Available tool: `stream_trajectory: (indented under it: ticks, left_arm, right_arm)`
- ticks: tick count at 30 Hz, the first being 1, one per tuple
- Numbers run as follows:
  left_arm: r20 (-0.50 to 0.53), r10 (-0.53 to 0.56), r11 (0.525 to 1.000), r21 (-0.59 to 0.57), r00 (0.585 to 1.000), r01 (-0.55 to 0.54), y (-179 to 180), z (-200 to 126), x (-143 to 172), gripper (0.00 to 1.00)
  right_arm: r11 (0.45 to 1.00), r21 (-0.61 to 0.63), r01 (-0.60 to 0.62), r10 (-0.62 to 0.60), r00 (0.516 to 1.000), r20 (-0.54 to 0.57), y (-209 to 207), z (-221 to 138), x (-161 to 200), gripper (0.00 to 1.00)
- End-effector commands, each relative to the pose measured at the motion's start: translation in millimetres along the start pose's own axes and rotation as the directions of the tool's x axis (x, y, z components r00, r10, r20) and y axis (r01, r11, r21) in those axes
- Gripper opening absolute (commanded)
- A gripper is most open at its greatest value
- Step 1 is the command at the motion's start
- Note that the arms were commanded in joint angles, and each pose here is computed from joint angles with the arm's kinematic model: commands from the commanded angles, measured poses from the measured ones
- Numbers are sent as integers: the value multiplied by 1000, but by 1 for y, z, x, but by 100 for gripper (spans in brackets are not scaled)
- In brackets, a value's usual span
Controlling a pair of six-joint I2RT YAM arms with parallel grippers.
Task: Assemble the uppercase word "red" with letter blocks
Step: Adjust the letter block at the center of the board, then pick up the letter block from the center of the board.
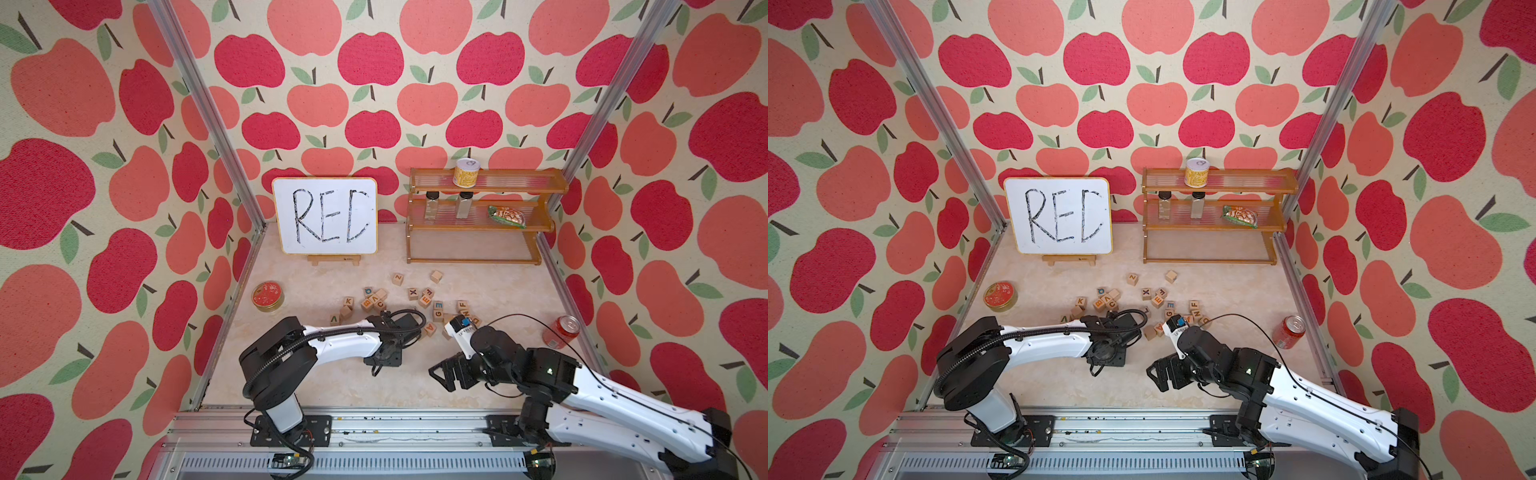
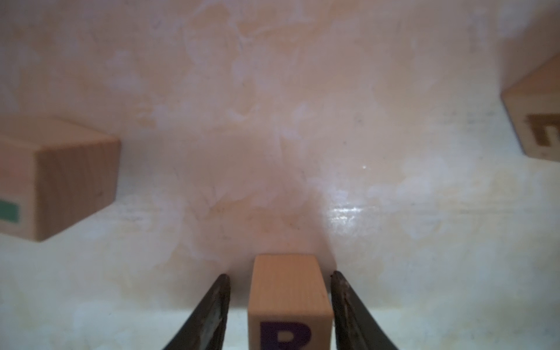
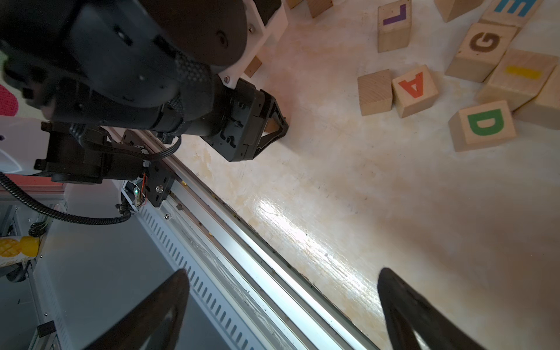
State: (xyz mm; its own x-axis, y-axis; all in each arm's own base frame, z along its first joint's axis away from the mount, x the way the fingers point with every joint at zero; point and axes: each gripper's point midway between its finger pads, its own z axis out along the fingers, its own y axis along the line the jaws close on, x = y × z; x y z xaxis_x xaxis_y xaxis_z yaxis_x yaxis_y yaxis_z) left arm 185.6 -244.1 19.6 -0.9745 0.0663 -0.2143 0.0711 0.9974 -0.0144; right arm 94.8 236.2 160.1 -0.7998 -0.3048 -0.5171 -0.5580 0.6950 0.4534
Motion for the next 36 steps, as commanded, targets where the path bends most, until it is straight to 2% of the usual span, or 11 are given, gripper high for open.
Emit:
stream_trajectory:
  ticks: [1, 3, 7, 19, 28, 36]
  left_arm:
    - [17, -5, 1000, -25, 1000, 6, 9, -12, -3, 61]
    - [31, -7, 1000, -25, 999, 7, 10, -17, -7, 77]
    - [65, -14, 1000, -24, 998, 15, 13, -31, -15, 100]
    - [161, -89, 996, 18, 983, 87, 45, -82, -43, 99]
    - [194, -91, 995, 58, 977, 81, 67, -114, -54, 99]
    - [191, -61, 992, 118, 980, 38, 69, -132, -57, 99]
  right_arm:
    - [999, -28, 26, -27, 999, -20, 10, -8, -6, 99]
    - [999, -30, 30, -30, 999, -29, 12, -8, -9, 99]
    - [999, -34, 22, -24, 999, -35, 14, -12, -18, 99]
    - [999, -14, -46, 46, 998, -47, 2, -24, -49, 99]
    - [991, 50, -122, 124, 991, -54, -16, -27, -67, 99]
    - [971, 149, -187, 198, 978, -62, -39, -25, -79, 99]
